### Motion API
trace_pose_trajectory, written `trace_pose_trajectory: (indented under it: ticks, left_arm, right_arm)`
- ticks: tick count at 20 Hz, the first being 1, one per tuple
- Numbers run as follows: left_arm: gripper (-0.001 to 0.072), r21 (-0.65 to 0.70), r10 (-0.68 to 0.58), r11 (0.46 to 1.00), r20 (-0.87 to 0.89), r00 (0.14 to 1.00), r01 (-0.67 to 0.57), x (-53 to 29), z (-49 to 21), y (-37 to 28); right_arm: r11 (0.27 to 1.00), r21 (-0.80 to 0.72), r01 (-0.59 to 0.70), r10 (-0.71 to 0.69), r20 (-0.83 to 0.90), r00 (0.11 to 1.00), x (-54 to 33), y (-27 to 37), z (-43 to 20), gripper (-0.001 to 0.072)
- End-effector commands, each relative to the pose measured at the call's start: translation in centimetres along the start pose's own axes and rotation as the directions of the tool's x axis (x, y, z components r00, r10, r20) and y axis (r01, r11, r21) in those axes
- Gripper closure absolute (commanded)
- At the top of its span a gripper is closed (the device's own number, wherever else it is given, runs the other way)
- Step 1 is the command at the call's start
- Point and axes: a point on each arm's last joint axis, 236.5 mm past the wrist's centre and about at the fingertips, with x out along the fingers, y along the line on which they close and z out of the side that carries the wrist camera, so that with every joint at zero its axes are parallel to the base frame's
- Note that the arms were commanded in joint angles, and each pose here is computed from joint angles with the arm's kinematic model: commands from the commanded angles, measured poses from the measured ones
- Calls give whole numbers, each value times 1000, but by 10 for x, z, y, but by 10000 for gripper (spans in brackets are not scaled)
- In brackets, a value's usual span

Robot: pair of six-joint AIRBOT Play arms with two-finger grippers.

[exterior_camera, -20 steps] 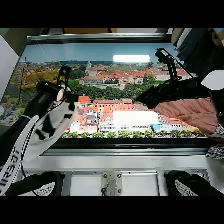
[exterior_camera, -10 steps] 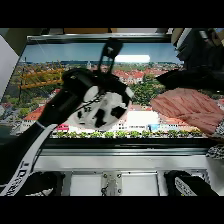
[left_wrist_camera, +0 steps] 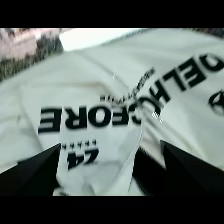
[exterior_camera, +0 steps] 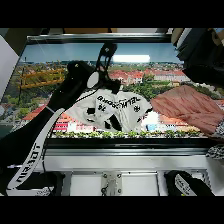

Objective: Fold the clothes and pants, and hang the long-sleeved shirts on hangers.

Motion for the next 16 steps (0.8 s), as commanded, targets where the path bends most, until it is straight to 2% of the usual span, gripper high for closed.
trace_pose_trajectory:
  ticks: [1,3,6,10,14,15,16]
  left_arm:
    - [36,-107,-23,994,-236,971,-2,34,-115,24]
    - [36,-124,-32,992,-284,958,-4,50,-167,26]
    - [36,-118,-27,993,-302,953,-9,64,-200,28]
    - [36,-123,-35,992,-222,974,7,75,-184,27]
    - [37,-121,-32,993,-242,970,3,98,-178,24]
    - [86,-114,-31,993,-250,968,2,103,-176,22]
    - [381,-116,-31,993,-255,966,1,106,-174,21]
  right_arm:
    - [1000,-6,-21,20,-27,999,3,9,-7,694]
    - [999,-21,-42,41,-42,998,7,19,-11,694]
    - [997,-64,-44,39,-77,996,14,28,-19,694]
    - [991,-131,-30,14,-124,992,21,34,-32,695]
    - [972,-235,-6,-38,-183,982,29,38,-49,695]
    - [965,-264,-4,-51,-202,978,32,40,-56,695]
    - [956,-292,-3,-67,-232,970,37,40,-68,695]
